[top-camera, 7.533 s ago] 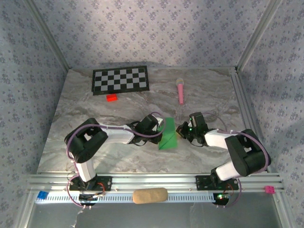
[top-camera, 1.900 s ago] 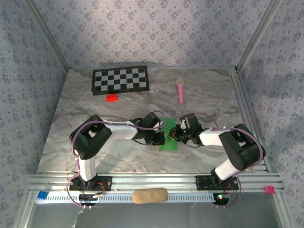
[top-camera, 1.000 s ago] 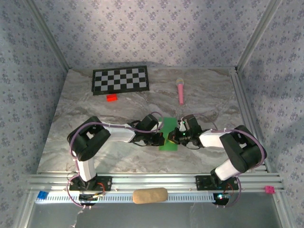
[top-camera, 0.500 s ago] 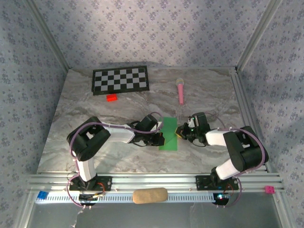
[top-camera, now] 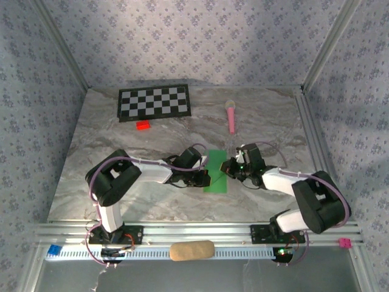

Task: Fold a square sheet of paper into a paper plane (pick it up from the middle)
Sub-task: Fold the triangle a second time at the center of the table, then turn over the paper at the center of the table.

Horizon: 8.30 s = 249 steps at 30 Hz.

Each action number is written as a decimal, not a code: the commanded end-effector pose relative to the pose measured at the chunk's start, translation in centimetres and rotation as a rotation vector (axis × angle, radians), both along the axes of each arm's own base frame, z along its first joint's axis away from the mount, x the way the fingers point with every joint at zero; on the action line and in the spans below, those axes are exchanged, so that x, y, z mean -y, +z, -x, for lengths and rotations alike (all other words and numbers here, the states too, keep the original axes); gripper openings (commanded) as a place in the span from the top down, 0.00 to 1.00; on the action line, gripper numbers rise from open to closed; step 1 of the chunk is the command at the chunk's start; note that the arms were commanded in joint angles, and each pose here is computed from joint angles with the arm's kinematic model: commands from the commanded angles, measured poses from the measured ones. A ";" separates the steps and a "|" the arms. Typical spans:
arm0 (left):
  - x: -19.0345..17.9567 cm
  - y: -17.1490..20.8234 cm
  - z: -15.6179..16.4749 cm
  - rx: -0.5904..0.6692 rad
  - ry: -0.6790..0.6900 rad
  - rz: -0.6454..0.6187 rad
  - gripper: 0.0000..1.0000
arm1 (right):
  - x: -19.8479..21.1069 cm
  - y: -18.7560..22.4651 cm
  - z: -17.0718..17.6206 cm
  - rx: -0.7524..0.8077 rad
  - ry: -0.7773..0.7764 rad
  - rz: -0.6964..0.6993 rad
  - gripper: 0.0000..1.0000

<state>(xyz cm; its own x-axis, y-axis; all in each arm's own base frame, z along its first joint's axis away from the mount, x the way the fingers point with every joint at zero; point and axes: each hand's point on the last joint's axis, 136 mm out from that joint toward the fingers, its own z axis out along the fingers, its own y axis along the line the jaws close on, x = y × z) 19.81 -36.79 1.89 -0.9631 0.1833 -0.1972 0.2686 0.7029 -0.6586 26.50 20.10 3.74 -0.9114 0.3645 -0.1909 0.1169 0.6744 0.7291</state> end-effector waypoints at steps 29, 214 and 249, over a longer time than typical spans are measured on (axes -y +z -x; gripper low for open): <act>3.7 1.2 -1.3 -0.017 -0.068 -0.001 0.97 | 1.8 -4.6 1.9 -0.120 -0.014 0.134 1.00; -3.2 -1.4 -1.0 -0.018 -0.042 -0.203 0.98 | -2.8 1.3 1.1 -0.034 0.131 0.046 0.55; -3.9 -1.8 -1.0 -0.011 -0.023 -0.231 0.99 | -3.6 0.6 -1.1 -0.016 0.400 -0.046 0.60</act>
<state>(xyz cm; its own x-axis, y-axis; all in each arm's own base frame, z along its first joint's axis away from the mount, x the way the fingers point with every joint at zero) 21.52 -34.17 1.93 -0.9525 0.2441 -0.1821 0.3044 0.7832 -0.5421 27.22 23.26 3.68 -0.9867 0.0162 -0.1619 -0.1091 0.6719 0.7326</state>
